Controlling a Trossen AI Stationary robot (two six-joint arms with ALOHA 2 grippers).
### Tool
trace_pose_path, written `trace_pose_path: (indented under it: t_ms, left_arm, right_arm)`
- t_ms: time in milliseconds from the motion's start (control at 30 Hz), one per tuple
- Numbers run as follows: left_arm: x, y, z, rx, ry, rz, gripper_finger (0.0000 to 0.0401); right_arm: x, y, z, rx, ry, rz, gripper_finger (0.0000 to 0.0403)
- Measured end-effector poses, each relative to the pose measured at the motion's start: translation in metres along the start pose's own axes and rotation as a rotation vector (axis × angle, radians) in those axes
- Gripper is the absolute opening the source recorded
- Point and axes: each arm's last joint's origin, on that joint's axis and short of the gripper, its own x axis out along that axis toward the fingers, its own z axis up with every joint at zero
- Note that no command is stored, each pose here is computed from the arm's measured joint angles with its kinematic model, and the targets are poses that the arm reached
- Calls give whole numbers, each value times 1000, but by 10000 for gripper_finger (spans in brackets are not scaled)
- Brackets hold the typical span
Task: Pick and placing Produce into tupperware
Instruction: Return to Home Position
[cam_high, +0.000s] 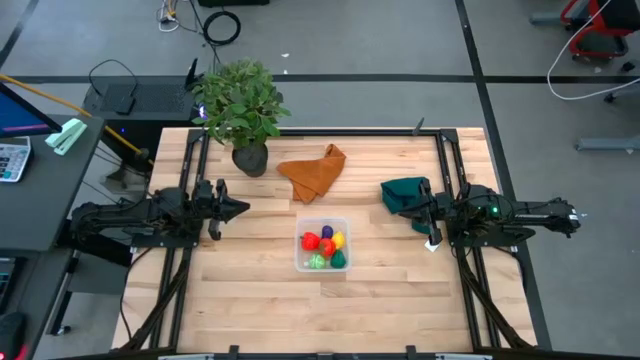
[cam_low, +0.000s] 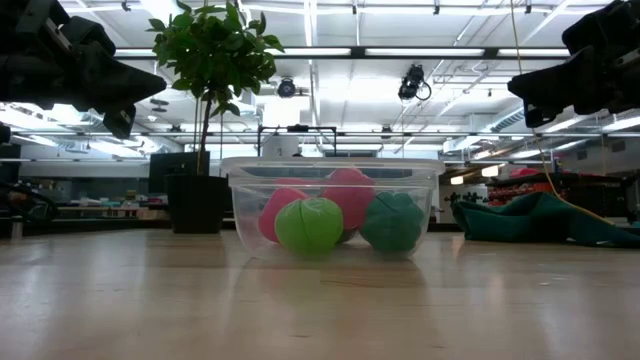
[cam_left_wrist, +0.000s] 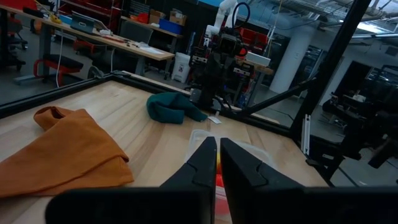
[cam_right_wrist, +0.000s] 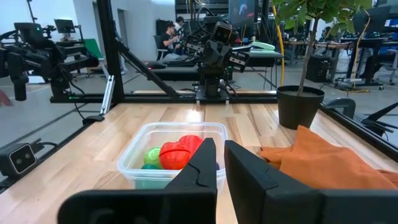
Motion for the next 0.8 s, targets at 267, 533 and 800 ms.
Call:
trace_pose_path:
  t_ms: [267, 533, 800]
  left_arm:
    - [0, 0, 0, 135, 0, 0, 36]
    - [0, 0, 0, 179, 0, 0, 25]
    - [0, 0, 0, 183, 0, 0, 30]
  right_arm:
    - [0, 0, 0, 0, 0, 0, 1]
    - [0, 0, 0, 0, 0, 0, 1]
    - [0, 0, 0, 1, -1, 0, 1]
